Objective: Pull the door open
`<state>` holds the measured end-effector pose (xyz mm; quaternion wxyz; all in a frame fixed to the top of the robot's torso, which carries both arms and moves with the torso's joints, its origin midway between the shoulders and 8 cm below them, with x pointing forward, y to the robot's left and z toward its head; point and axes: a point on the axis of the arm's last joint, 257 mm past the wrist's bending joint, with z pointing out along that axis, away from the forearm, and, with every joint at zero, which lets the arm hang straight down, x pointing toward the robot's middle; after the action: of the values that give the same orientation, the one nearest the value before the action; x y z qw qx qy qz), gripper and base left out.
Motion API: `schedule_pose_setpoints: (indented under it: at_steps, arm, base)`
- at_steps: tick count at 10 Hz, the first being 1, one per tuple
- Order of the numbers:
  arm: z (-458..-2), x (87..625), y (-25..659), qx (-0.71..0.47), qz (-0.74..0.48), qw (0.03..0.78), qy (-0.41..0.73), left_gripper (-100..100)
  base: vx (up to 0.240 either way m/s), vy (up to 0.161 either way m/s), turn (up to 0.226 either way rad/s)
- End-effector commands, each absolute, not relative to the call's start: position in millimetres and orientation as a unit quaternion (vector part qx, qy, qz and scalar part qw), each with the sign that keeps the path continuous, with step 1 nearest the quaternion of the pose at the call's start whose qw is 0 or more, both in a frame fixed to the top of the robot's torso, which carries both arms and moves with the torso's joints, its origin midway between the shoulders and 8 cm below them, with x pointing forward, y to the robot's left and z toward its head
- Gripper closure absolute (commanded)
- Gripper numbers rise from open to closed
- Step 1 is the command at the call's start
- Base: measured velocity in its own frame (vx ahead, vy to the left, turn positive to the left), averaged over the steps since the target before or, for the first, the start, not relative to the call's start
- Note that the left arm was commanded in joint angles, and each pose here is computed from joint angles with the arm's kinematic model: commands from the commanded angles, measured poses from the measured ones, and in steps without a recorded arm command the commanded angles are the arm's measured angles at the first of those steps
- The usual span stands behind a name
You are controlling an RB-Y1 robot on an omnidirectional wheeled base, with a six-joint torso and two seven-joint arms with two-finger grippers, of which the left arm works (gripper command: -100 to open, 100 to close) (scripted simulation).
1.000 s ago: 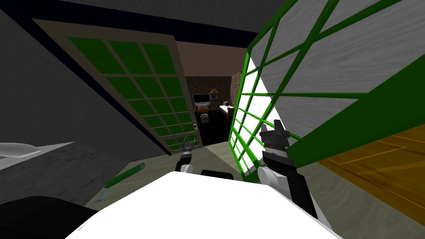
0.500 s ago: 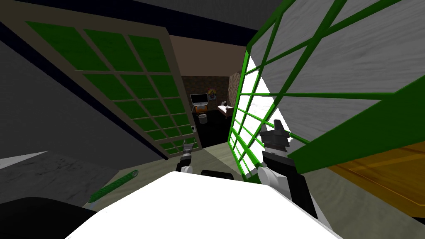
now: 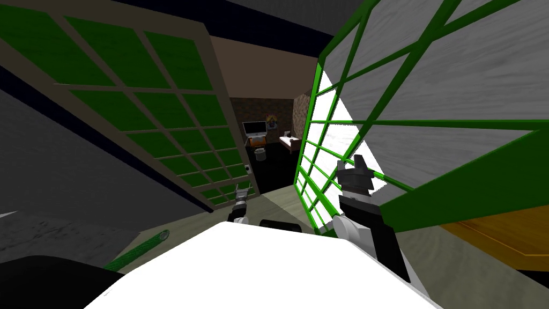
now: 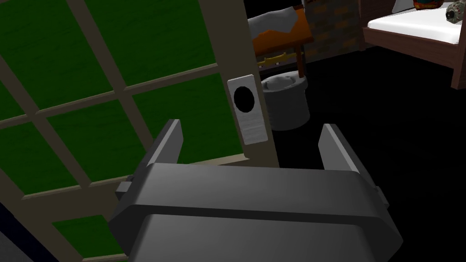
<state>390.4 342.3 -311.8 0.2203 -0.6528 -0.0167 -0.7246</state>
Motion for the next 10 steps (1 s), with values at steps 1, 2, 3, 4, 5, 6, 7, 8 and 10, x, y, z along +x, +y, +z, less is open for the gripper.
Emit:
schedule_pose_setpoints:
  at_steps: [1,2,3,4,5,6,7,8,10]
  arm:
    - [-321,387,348,-0.658,-0.722,0.212,-0.033,-100]
    - [-327,385,351,-0.661,-0.720,0.207,-0.042,-100]
    - [-333,383,354,-0.664,-0.718,0.203,-0.051,-100]
    - [-338,380,357,-0.667,-0.715,0.199,-0.060,-100]
    - [-343,378,360,-0.669,-0.713,0.196,-0.069,-100]
    - [-348,376,363,-0.672,-0.711,0.192,-0.077,-100]
    - [-353,374,366,-0.674,-0.709,0.190,-0.084,-100]
    - [-357,371,368,-0.675,-0.707,0.187,-0.092,-100]
    - [-370,365,377,-0.680,-0.702,0.180,-0.114,-100]
  base:
    - [0.086,0.048,-0.089]
    - [0.085,0.041,-0.070]
    - [0.080,0.037,-0.056]
    - [0.086,0.047,-0.057]
    - [0.104,0.054,-0.066]
    - [0.084,0.050,-0.073]
    - [0.074,0.043,-0.057]
    - [0.072,0.047,-0.054]
    - [0.103,0.059,-0.092]
